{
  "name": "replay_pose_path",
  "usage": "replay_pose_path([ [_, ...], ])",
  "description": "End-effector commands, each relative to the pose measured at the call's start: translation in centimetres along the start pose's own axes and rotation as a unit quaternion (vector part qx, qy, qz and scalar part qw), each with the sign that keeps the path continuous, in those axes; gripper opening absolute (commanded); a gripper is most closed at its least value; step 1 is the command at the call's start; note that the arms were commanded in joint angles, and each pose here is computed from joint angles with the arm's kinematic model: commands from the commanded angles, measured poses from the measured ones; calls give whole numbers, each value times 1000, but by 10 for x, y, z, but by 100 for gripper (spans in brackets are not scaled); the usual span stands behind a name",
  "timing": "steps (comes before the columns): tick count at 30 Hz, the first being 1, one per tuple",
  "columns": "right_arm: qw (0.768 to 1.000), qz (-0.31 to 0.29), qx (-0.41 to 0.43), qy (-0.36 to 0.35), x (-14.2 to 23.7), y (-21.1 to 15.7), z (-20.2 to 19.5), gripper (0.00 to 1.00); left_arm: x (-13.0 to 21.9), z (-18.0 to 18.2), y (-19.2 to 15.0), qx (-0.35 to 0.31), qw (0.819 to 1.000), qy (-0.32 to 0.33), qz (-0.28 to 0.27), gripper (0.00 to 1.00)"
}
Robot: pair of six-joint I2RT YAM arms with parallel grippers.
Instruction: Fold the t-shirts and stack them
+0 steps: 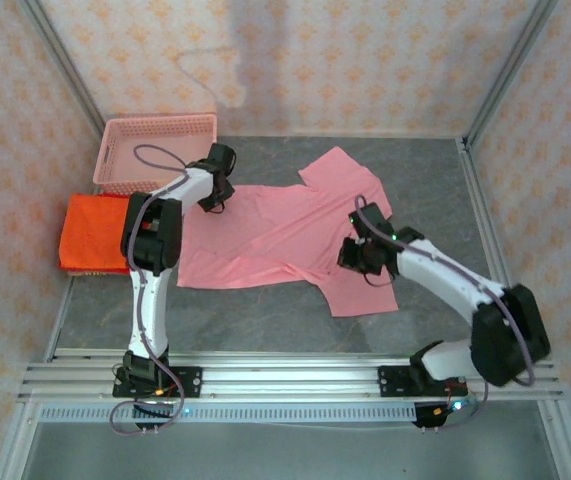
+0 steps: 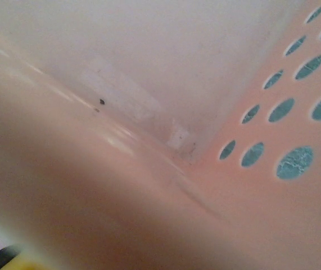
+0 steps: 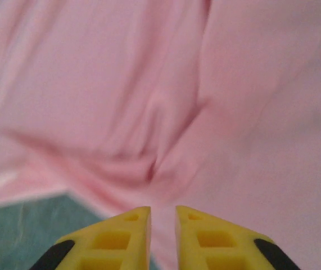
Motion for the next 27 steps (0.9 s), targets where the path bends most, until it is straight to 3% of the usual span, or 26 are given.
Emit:
replay_pose_path([
  [1, 996, -92, 3, 7, -6, 65, 12, 29, -32, 21, -42, -21, 995, 34, 87, 45],
  [7, 991, -124, -36, -28, -28, 141, -1, 35, -29, 25, -45, -15, 995, 32, 88, 46],
  [10, 991, -118, -35, -57, -30, 150, -11, 37, -28, 25, -44, -11, 996, 31, 88, 46],
  [14, 992, -104, -30, -63, -30, 135, -27, 48, -27, 27, -43, -7, 996, 29, 86, 46],
  [16, 993, -91, -33, -66, -28, 123, -38, 49, -29, 26, -44, -4, 996, 28, 88, 46],
  [27, 995, -15, -45, -91, -20, 43, -90, 37, -31, 26, -39, 14, 996, 16, 90, 45],
])
Point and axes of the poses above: each hand's point on the last joint's axis, 136 mm out from that joint toward the fingers, its own x axis back along the fingers, its own z axis along the line the jaws close on, y = z × x, the point moved 5 cm from there along x, back along the fingers, and after that the axes turned 14 degrees about -x, right-handed, at the moved point
